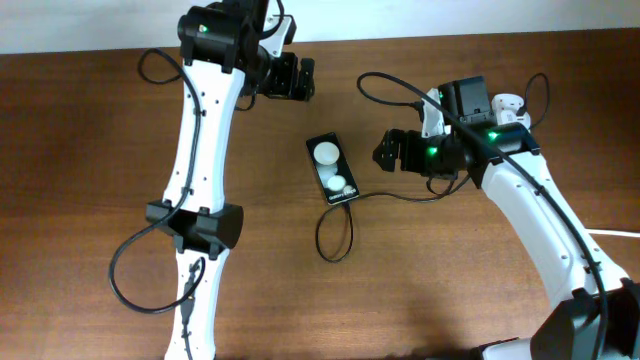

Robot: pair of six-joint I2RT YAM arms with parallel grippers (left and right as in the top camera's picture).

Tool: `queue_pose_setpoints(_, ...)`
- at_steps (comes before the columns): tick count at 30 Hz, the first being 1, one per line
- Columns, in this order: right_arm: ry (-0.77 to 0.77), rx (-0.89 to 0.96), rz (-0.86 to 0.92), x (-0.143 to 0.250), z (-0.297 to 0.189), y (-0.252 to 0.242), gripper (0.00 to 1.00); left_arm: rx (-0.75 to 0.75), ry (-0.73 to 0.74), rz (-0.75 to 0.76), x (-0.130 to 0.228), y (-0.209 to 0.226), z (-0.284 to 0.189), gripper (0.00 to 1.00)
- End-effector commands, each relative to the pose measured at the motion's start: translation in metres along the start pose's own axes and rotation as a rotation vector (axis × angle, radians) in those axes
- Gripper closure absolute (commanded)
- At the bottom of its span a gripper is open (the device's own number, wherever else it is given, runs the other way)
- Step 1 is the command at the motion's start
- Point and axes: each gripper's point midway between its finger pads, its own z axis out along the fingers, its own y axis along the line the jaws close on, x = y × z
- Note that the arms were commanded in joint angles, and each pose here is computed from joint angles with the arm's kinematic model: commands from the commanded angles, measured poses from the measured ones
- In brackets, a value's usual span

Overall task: Plug charger to phone and switch on socket
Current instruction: 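Move the right gripper over the power strip's orange switch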

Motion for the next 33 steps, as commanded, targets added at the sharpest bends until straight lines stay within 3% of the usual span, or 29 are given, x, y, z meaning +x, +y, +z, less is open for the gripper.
queue_pose_setpoints(1,0.003,-0.005,0.087,-0.012,-0.035,-0.029,0.01,-0.012,-0.022,0.027,-0.002,0.0,-0.009,0.01)
queue_pose_setpoints(6,-0.039,0.065,0.155,-0.052,-0.114,-0.111,0.01,-0.012,-0.022,0.027,-0.002,0.0,-0.009,0.01)
queue_pose_setpoints(11,0.083,0.085,0.289,-0.08,-0.095,-0.208,0.01,-0.012,-0.022,0.027,-0.002,0.0,-0.009,0.01)
queue_pose_setpoints(14,0.055,0.099,0.341,-0.085,-0.092,-0.246,0.01,-0.012,-0.022,0.028,-0.002,0.0,-0.009,0.01)
queue_pose_setpoints(20,-0.009,0.068,0.19,-0.099,-0.095,-0.251,0.01,-0.012,-0.022,0.027,-0.002,0.0,-0.009,0.01)
queue_pose_setpoints(26,-0.044,0.08,0.168,-0.109,-0.091,-0.258,0.01,-0.012,-0.022,0.027,-0.002,0.0,-0.009,0.01)
queue_pose_setpoints(33,0.006,0.07,0.193,-0.106,-0.054,-0.282,0.02,-0.012,-0.022,0.028,-0.002,0.0,-0.009,0.01)
